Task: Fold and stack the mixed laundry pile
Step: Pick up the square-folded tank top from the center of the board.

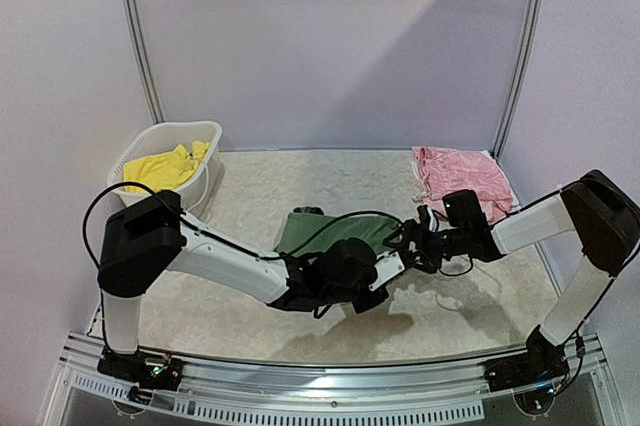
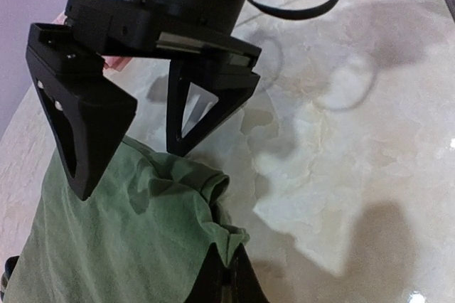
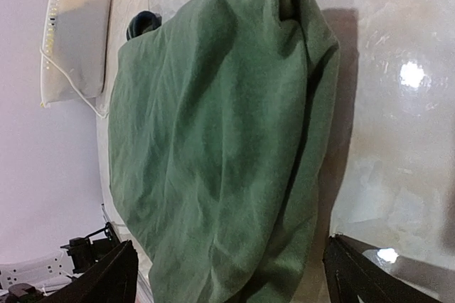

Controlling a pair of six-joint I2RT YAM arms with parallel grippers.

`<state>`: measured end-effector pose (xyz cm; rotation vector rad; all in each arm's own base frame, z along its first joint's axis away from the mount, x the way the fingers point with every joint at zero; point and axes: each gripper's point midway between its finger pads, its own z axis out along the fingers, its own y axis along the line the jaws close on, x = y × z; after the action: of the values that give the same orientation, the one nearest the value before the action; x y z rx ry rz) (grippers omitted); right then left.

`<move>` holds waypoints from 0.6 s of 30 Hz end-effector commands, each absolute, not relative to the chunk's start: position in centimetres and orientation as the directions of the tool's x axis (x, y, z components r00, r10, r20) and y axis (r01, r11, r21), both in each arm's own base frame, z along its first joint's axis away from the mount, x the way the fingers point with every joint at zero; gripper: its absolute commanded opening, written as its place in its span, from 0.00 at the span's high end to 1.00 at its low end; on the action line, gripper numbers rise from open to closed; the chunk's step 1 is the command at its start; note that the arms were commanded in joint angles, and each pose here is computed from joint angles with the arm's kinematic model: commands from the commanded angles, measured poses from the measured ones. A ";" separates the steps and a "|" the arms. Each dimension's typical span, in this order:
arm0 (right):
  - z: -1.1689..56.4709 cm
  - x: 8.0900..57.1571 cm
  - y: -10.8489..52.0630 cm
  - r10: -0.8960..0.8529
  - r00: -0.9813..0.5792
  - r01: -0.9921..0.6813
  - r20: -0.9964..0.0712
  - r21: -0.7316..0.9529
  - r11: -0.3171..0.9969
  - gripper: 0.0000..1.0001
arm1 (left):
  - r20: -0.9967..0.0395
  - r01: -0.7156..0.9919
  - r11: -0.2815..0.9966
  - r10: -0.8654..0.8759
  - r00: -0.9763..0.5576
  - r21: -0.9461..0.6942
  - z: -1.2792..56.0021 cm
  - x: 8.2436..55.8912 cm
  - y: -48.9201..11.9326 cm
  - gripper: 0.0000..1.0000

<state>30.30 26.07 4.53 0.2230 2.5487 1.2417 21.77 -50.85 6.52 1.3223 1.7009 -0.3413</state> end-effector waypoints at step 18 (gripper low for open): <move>3.2 30.1 27.8 0.272 -0.956 0.058 -0.110 0.839 0.542 0.21 | -0.873 0.851 0.450 0.488 0.021 0.272 12.2 22.8 -51.5 1.00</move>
<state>30.89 27.53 4.26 0.2634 2.5132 1.3748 21.98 -51.38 9.84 1.2497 1.6578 -0.3950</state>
